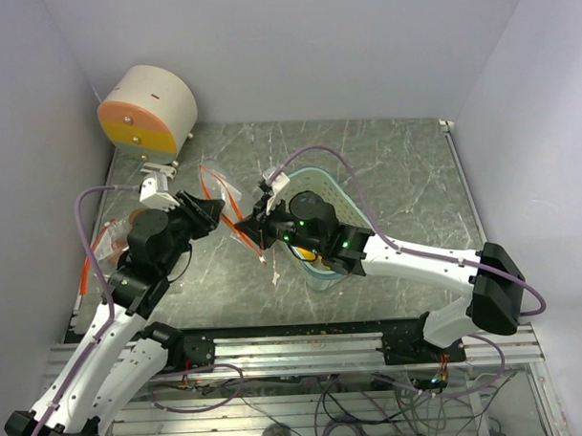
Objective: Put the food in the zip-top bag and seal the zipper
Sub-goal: Pick up the zipper food storage bag at the center of the board, then open the zipper of the food storage bag.
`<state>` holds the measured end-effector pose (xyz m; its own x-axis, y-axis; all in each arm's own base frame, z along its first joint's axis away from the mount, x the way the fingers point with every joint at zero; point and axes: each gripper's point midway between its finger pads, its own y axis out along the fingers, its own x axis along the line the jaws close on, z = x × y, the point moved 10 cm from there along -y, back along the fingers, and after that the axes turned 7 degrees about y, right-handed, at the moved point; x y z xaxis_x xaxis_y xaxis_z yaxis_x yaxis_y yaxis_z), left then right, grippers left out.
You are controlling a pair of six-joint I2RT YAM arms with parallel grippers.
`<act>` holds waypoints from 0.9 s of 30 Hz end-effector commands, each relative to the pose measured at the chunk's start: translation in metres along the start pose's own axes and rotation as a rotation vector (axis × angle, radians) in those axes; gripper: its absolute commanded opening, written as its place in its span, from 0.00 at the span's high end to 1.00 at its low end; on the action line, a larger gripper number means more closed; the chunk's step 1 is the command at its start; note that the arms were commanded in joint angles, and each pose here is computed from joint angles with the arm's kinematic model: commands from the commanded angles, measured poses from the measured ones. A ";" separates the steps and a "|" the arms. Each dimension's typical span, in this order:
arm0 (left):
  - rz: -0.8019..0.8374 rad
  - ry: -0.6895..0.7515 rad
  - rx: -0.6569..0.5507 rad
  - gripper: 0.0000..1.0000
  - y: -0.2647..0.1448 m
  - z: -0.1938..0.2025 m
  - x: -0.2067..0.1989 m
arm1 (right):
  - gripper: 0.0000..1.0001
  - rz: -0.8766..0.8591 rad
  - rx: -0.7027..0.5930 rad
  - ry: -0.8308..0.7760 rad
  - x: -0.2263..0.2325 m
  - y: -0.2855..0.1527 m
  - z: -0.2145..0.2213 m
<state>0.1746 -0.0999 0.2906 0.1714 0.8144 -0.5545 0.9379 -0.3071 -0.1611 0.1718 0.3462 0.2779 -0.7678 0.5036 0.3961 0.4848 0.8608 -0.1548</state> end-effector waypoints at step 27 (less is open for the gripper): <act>-0.164 0.380 0.300 0.93 -0.058 -0.026 0.006 | 0.94 0.680 -0.011 -0.027 -0.076 0.004 0.027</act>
<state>0.1390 -0.0703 0.3295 0.1666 0.9614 -0.2189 0.8715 -0.2474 -0.4233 0.2147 0.3291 0.2406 -0.3862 0.8829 0.2670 0.8477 0.4539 -0.2748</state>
